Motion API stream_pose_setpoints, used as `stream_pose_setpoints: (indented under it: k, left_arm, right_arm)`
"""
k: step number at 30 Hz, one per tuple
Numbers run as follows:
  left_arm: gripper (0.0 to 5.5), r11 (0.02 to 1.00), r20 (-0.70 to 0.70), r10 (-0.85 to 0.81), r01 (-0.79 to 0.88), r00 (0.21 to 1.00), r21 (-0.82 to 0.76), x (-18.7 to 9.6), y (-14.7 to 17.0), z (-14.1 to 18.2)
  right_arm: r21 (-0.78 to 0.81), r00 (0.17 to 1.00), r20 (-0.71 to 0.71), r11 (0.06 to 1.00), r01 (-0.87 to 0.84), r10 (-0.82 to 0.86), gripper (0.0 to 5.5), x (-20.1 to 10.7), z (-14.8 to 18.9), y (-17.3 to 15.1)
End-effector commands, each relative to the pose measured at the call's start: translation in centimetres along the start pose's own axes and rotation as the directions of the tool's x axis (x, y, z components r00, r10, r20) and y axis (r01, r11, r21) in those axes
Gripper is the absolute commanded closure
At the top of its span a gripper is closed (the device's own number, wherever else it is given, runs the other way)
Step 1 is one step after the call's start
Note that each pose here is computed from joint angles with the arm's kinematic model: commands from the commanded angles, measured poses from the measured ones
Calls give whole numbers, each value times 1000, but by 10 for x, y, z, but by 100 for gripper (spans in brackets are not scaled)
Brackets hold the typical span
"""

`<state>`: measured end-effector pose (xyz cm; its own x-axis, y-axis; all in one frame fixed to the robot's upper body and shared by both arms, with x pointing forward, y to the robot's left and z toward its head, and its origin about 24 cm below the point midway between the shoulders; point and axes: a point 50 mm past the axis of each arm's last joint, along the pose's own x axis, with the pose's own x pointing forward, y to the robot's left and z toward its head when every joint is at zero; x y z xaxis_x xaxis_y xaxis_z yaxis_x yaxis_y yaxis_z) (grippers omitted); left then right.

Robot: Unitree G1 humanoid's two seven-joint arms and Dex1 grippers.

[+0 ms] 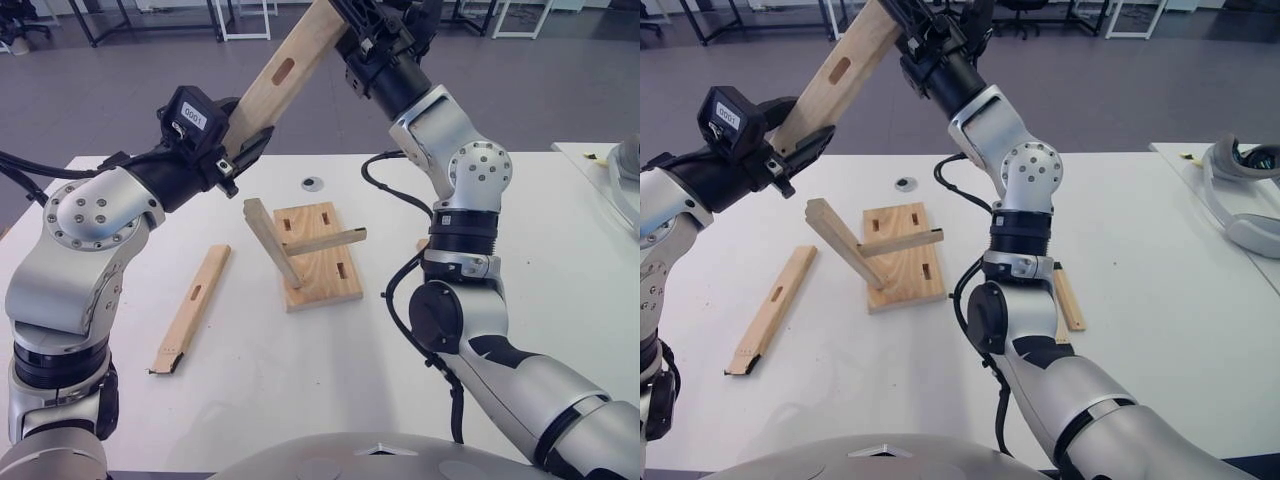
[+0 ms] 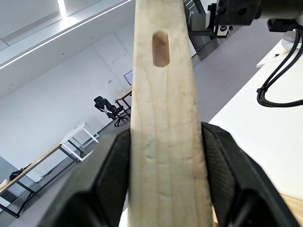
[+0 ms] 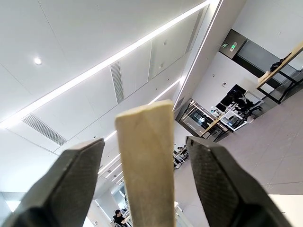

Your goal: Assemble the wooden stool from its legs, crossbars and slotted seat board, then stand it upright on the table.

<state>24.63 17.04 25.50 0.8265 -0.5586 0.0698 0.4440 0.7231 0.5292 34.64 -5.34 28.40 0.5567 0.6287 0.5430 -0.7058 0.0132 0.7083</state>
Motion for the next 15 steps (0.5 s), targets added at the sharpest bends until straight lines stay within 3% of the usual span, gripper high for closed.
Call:
stream_pose_setpoints:
  k: [1, 8, 13, 15]
  left_arm:
    - [340, 1000, -9, -11, 11, 1000, 3, 0, -2, -2]
    - [340, 1000, -8, -16, 16, 1000, 13, 2, -2, -3]
    - [340, 1000, -26, -1, 1, 1000, 26, 3, -1, -7]
    - [287, 1000, -35, -10, 11, 999, 13, 4, -2, -9]
  right_arm:
    - [-28, 1000, -4, 1000, -13, 13, 296, 4, 5, 8]
    - [-100, 1000, -17, 995, 7, -9, 447, -2, 9, 7]
    - [-123, 1000, -13, 992, 13, -15, 448, -5, 9, 7]
    - [-140, 999, 19, 989, 42, -40, 448, -7, 13, 5]
